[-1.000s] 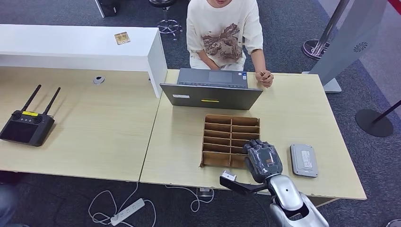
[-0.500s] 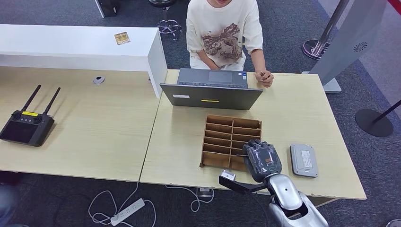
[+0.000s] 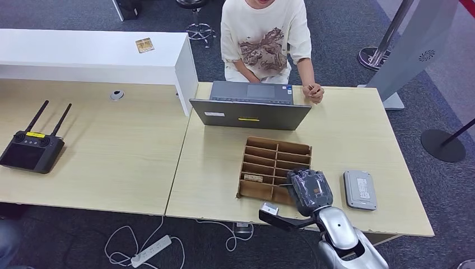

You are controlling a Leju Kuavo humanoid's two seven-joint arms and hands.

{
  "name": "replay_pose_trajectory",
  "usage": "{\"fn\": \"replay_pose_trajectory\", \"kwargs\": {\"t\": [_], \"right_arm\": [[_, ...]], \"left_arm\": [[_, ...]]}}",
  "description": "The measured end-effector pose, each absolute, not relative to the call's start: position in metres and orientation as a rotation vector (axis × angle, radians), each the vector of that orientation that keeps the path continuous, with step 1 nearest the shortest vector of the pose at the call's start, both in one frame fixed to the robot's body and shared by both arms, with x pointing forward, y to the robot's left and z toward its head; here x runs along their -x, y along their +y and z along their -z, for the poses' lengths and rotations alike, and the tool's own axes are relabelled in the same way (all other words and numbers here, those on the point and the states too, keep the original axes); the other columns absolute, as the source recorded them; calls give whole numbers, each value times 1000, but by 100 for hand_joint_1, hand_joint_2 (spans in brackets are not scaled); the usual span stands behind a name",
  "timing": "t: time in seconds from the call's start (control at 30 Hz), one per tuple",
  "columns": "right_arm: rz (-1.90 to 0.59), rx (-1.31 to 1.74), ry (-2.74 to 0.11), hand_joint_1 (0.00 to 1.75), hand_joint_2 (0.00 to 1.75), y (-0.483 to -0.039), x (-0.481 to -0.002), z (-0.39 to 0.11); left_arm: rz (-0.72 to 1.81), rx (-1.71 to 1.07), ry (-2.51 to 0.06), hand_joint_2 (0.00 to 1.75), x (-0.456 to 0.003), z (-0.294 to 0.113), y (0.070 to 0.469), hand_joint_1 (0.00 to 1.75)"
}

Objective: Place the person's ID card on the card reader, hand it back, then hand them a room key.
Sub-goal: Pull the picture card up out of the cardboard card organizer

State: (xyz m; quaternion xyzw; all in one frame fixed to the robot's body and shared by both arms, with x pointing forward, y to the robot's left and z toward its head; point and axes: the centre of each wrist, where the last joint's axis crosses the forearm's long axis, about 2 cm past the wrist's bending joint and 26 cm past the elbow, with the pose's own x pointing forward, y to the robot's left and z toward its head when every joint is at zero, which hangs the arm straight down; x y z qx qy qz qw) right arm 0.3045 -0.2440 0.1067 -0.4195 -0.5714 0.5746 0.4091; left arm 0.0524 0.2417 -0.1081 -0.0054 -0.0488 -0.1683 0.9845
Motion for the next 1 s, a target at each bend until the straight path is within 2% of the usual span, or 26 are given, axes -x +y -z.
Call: {"fn": "replay_pose_trajectory", "kwargs": {"t": [0.5, 0.6, 0.83, 1.0], "right_arm": [[-1434, 1044, -1444, 136, 175, -244, -305, -107], [-1430, 1042, -1447, 141, 175, -244, -305, -107], [-1383, 1050, -1488, 168, 175, -244, -304, -112], [-1350, 1067, -1525, 172, 175, -245, -302, -118]], "left_arm": [[337, 4, -97, 0, -52, 108, 244, 0], [338, 3, -98, 0, -52, 108, 244, 0], [339, 1, -98, 0, -52, 108, 244, 0], [339, 0, -98, 0, -52, 108, 244, 0]]}}
